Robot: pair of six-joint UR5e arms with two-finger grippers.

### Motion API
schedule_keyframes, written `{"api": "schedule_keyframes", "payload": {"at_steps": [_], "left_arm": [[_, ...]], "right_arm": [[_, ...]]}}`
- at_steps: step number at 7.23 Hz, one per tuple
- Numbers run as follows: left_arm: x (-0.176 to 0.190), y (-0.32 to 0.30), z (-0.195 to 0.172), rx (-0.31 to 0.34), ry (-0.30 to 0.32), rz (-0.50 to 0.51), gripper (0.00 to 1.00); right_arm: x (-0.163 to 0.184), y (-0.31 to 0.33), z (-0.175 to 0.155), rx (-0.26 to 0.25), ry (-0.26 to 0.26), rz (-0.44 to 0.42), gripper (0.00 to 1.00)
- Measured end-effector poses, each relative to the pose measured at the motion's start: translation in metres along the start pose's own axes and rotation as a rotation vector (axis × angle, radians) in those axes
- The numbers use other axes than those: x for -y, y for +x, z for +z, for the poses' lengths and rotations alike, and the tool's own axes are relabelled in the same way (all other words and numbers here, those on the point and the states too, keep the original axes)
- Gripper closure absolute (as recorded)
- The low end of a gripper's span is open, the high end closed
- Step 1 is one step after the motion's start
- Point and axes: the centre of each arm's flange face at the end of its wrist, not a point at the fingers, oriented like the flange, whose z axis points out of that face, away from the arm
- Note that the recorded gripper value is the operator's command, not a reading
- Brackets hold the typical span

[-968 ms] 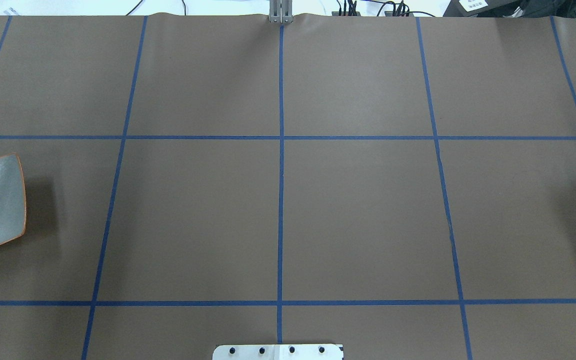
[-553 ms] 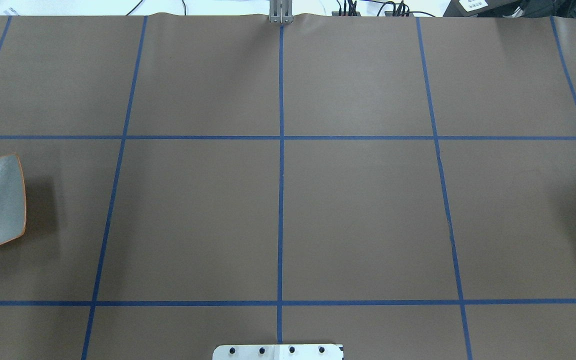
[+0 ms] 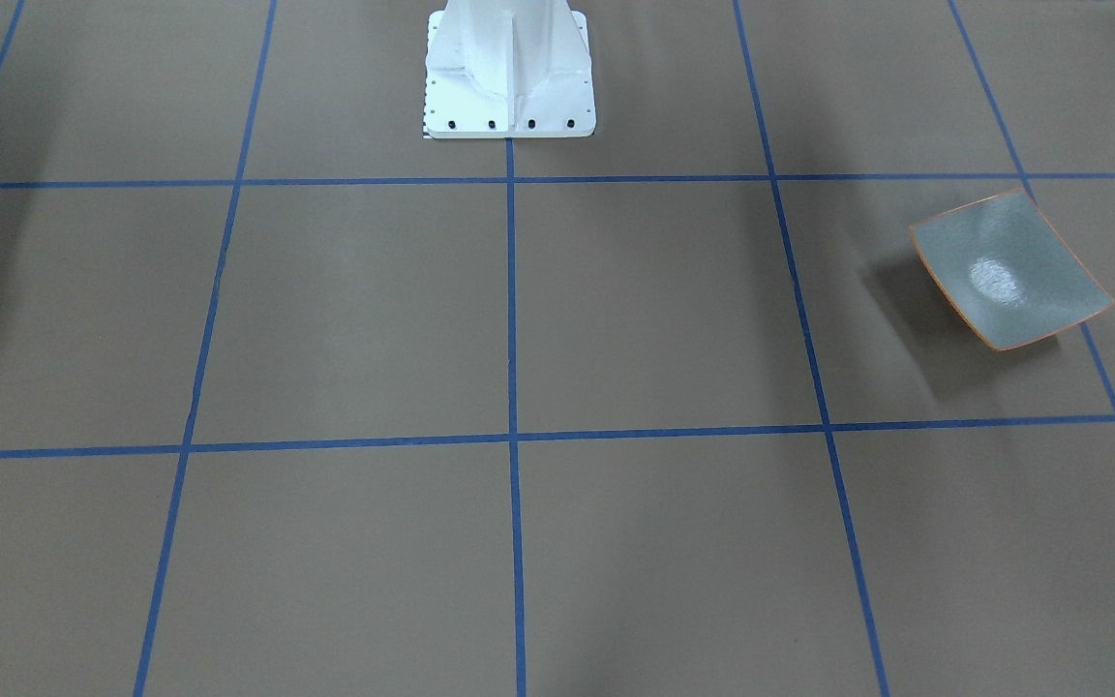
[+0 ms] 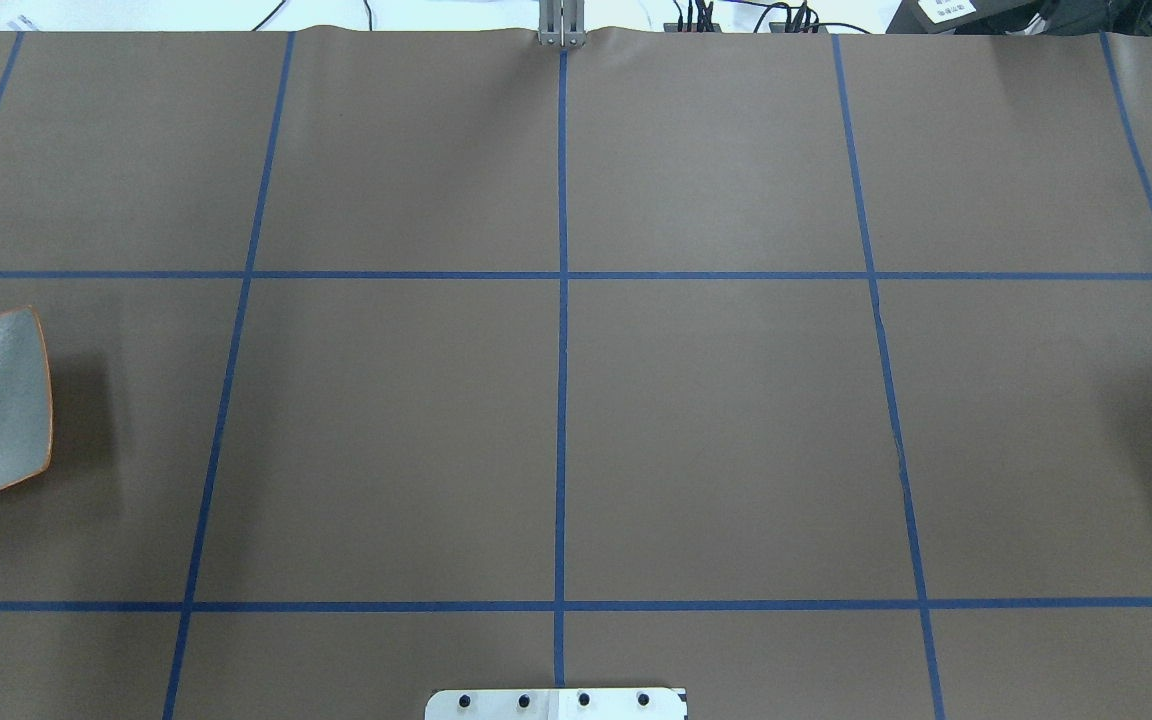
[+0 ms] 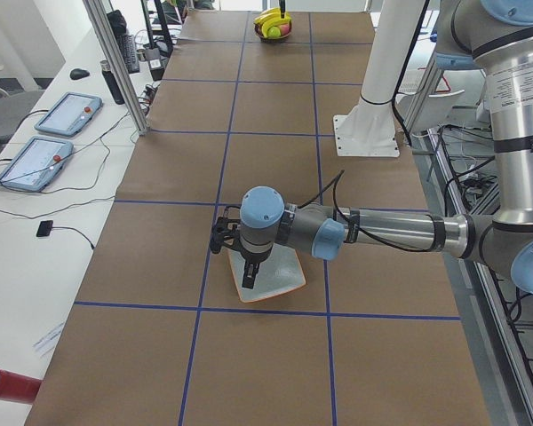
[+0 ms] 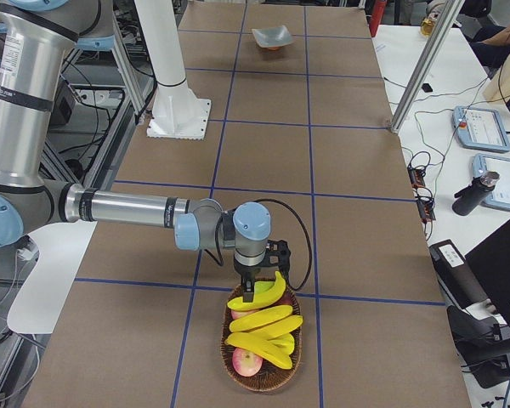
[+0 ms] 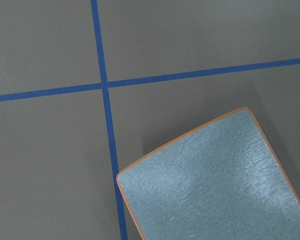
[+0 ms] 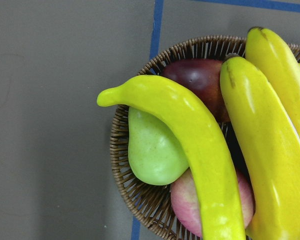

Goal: Transfer all bananas from basket to plate

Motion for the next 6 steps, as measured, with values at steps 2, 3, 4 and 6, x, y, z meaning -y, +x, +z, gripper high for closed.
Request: {"api": "schedule_keyframes", "payload": {"at_steps": [2, 3, 4, 6], "left_arm": [[0.0, 0.0, 0.0, 0.0, 0.0, -0.002, 0.0], [0.0, 0.0, 0.0, 0.001, -0.001, -0.003, 0.0], [0.0, 0.0, 0.0, 0.001, -0.001, -0.013, 0.0], [0.002, 0.001, -0.001, -0.001, 0.003, -0.061, 0.0]], "right_arm": [[-0.001, 0.005, 0.009, -0.012, -0.015, 0.001, 0.09], [-0.002, 0.009, 0.016, -0.013, -0.017, -0.002, 0.11], [-0.003, 0.014, 0.023, -0.013, -0.015, -0.007, 0.15], [-0.004, 0.02, 0.032, -0.013, -0.011, -0.01, 0.18]]}}
